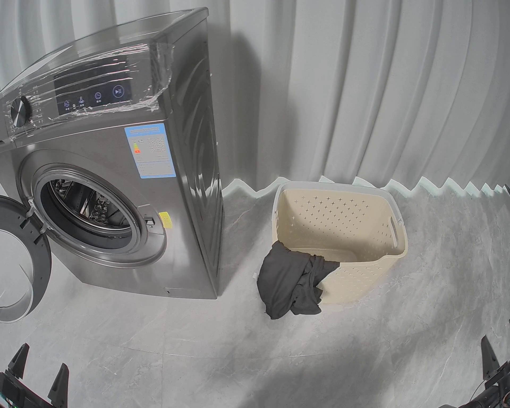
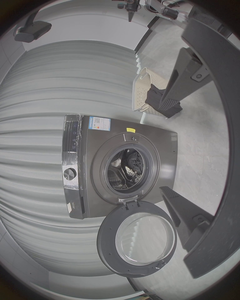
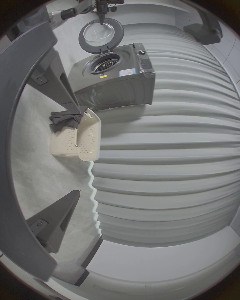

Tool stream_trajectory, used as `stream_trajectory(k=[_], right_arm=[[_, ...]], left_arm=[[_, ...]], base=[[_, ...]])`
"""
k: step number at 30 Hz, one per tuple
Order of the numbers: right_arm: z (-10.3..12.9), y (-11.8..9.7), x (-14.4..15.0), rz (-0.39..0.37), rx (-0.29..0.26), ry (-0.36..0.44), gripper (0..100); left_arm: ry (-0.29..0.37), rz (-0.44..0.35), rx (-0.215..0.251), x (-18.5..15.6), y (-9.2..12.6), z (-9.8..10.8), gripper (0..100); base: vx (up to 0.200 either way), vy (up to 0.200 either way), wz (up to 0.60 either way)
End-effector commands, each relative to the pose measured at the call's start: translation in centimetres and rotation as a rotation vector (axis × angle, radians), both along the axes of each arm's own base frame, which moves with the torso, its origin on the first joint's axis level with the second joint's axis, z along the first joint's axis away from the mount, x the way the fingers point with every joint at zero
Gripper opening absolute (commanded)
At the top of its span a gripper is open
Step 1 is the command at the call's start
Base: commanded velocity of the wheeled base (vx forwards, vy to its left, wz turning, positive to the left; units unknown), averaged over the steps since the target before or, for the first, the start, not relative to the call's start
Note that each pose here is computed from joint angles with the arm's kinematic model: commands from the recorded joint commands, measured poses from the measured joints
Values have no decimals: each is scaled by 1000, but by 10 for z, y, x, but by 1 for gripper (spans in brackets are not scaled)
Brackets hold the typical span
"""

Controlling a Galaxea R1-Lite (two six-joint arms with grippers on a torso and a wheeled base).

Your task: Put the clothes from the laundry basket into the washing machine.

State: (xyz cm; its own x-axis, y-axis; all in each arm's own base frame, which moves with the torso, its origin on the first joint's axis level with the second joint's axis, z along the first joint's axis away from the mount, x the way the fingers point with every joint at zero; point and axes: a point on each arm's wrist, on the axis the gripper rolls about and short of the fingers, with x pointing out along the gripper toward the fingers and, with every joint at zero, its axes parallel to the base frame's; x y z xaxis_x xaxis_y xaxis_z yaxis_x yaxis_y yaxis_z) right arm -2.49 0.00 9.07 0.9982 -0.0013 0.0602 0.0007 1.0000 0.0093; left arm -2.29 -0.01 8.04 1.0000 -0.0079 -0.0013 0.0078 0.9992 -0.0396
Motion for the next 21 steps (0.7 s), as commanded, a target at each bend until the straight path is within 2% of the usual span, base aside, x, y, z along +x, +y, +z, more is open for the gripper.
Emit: stream_trajectory(k=[1, 3, 6, 10, 11, 12, 13, 14, 17, 21], right_arm=[[27, 0, -12, 12, -4, -105, 100], [33, 1, -13, 62, -7, -26, 100], [36, 2, -1, 168, -5, 103, 100], [38, 4, 14, 268, -17, 224, 100], [38, 4, 15, 277, -21, 234, 100], [39, 6, 24, 351, -52, 291, 100], [39, 6, 24, 351, -52, 291, 100], [41, 8, 35, 440, -84, 352, 100], [45, 13, 54, 538, -87, 409, 100], [51, 21, 88, 576, -56, 456, 100]], left_arm=[[0, 0, 3, 0, 0, -4, 100], [0, -1, 3, 0, 0, -4, 100], [0, -1, 3, 0, 0, -4, 100], [0, -1, 0, 0, 0, -4, 100], [0, 0, 0, 0, 0, -4, 100], [0, -1, 0, 0, 0, -4, 100], [0, -1, 0, 0, 0, -4, 100], [0, -1, 1, 0, 0, -4, 100], [0, -1, 3, 0, 0, -4, 100], [0, -1, 3, 0, 0, -4, 100]], base=[[0, -200, 0], [0, -200, 0], [0, 0, 0], [0, 0, 0], [0, 0, 0], [0, 0, 0], [0, 0, 0], [0, 0, 0], [0, 0, 0], [0, 0, 0]])
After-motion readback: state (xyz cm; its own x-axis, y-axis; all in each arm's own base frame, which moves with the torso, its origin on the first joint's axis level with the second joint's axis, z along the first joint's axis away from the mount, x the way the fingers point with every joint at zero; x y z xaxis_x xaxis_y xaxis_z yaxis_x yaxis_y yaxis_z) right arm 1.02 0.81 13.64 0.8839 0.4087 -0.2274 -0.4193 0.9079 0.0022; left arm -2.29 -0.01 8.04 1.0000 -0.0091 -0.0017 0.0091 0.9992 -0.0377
